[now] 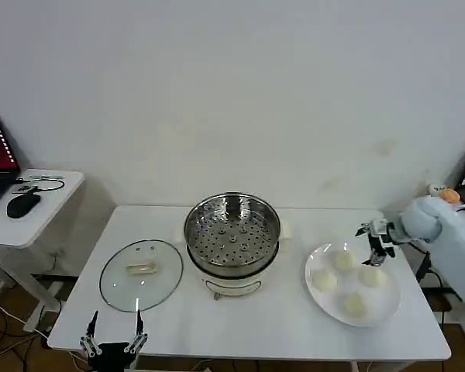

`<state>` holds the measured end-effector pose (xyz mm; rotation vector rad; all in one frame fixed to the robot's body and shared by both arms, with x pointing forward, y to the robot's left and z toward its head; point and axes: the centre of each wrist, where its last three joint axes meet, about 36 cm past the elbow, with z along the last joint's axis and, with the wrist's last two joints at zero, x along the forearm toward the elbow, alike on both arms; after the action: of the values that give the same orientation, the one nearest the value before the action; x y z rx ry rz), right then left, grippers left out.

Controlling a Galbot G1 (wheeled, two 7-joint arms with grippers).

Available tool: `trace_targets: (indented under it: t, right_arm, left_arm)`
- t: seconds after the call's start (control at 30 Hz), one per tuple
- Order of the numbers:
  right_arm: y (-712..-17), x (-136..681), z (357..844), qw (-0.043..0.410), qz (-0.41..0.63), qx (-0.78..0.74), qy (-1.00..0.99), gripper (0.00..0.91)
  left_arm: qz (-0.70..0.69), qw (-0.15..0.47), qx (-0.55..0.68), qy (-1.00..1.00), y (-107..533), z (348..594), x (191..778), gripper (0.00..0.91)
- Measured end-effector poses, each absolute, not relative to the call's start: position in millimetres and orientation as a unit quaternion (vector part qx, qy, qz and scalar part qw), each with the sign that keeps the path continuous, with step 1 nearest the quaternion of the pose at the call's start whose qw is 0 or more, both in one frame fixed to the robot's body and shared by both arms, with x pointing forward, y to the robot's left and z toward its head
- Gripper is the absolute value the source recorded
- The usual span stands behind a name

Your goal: Take steamed baozi put them in steamer then cover it.

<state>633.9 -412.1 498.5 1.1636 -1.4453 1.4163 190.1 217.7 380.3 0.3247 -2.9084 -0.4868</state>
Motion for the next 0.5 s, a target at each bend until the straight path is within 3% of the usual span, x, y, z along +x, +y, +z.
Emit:
trace_targets:
  t: [0.4,0.5]
  right_arm:
    - [-393,659,470,0.428,0.559,0.469,-0.533,0.907]
    - [-391,660,465,0.433,0.561,0.468,-0.528,0.786]
  left_arm:
    - [-0.164,0.094,0.113,-0.975,218,377,189,0.907]
    - [-0.164,0.095,0.114,-0.975,218,377,188,0.907]
